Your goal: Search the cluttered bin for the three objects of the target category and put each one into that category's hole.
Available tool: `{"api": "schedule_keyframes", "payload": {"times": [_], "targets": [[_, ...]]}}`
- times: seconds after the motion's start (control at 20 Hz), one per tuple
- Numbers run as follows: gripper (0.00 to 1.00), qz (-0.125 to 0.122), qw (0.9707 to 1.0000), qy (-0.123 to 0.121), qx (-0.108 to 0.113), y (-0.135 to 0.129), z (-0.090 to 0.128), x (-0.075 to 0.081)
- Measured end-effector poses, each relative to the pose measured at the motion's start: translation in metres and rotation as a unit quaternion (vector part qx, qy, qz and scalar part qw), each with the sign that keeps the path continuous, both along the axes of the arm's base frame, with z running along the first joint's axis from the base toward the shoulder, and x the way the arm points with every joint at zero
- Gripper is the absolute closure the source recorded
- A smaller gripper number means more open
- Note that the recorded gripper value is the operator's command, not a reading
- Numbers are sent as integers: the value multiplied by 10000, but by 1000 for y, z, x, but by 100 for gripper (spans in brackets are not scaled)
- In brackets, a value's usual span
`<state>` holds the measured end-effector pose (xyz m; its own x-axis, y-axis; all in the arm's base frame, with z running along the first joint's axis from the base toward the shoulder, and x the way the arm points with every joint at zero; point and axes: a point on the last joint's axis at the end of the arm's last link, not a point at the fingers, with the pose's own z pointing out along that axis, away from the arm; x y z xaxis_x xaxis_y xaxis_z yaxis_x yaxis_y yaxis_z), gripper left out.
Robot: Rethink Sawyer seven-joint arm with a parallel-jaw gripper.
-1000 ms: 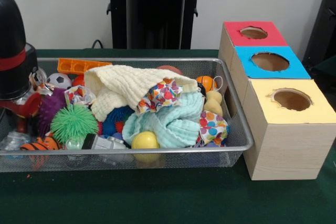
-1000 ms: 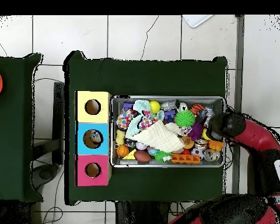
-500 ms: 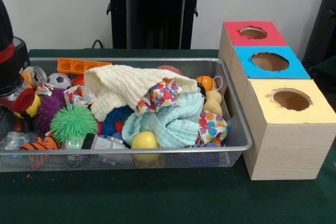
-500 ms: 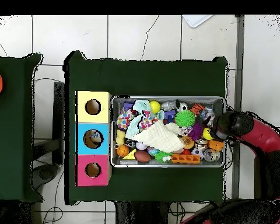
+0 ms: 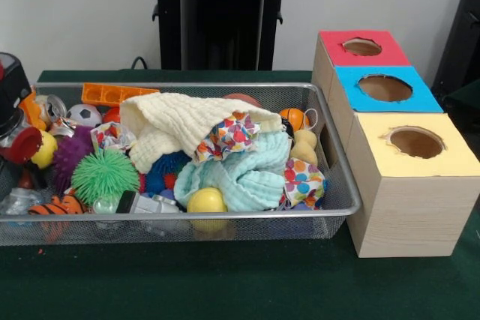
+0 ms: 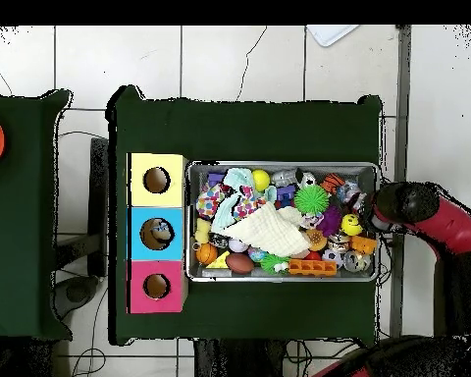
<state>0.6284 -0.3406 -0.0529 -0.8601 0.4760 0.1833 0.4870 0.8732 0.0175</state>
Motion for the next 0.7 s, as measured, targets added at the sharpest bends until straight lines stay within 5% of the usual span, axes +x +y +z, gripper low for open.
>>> {"api": "schedule_keyframes", "payload": {"times": [0.7], "targets": [[0, -104, 9992, -351, 160, -5, -4, 52]]}}
